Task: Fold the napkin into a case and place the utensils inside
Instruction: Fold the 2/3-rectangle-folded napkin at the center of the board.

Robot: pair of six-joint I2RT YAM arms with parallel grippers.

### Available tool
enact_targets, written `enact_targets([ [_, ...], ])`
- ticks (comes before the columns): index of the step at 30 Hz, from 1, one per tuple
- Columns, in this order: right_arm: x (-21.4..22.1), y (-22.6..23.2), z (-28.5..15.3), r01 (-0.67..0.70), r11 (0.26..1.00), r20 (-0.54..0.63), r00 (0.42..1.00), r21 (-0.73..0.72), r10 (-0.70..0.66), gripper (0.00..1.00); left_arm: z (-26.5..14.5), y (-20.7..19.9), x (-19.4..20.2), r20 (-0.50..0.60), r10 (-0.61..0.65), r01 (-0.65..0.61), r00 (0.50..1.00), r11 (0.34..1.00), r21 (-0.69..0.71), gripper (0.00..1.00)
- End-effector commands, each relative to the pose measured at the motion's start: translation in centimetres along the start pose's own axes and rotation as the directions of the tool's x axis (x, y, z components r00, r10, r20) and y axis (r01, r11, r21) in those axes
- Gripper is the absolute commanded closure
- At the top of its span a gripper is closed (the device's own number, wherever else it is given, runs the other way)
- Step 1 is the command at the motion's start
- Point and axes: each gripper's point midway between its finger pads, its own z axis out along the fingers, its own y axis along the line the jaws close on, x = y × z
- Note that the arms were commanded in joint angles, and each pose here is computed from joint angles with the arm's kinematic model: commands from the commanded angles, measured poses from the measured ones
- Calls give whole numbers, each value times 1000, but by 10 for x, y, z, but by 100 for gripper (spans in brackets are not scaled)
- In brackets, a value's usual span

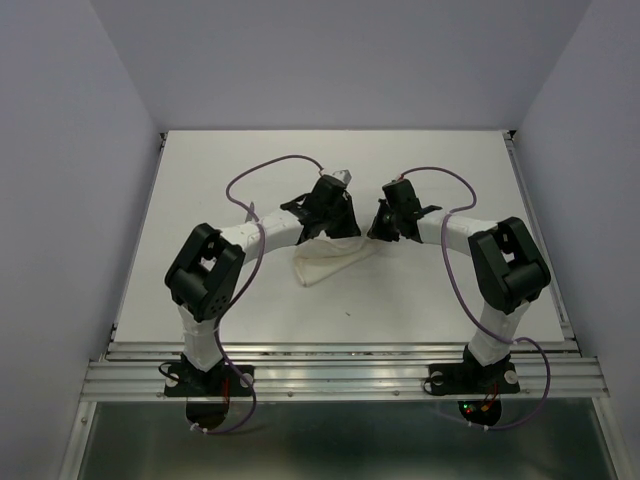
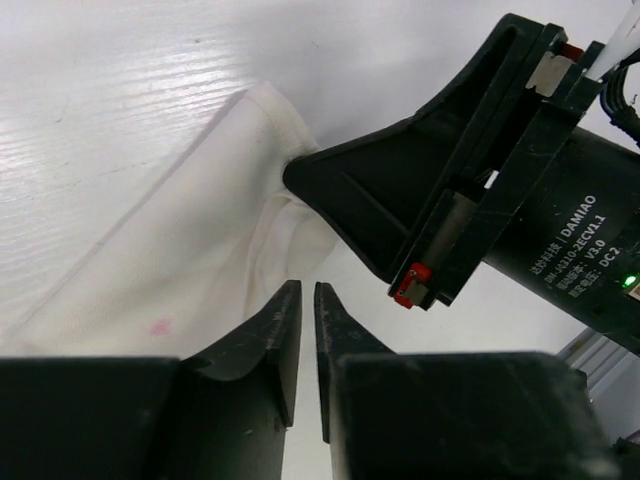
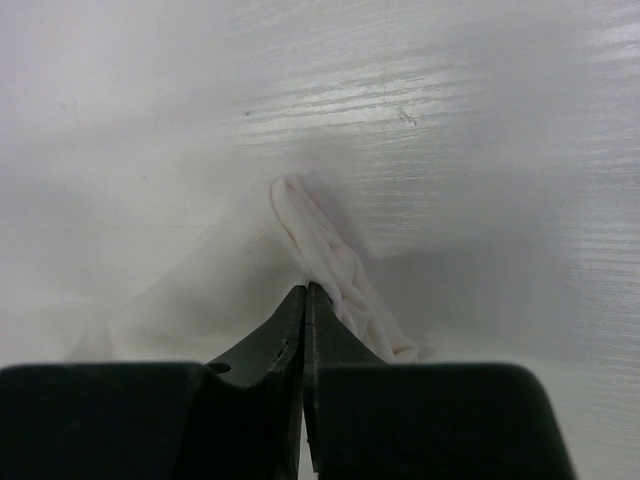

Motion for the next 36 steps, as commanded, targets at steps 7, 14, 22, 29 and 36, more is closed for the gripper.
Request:
enact_targets([
  [7,16,-18,7,20,998,-34,999,60,-18,97,-41,63,-14,77,-61,70,995,990,-121,97],
  [14,15,-17,9,18,998,-34,999,58,-16,97,-52,77,8,26,-89,91,996,990,-110,100],
  [22,15,-17,10,15,998,-36,999,60,-13,97,-60,78,44,-43,-118,115,992,990,-76,100],
  [29,16,-18,11,16,998,-38,999,65,-13,97,-63,77,68,-73,-98,95,993,995,-34,100],
  [36,14,-15,8,24,998,-33,999,55,-22,97,-53,106,94,-138,-115,96,984,985,-140,100],
])
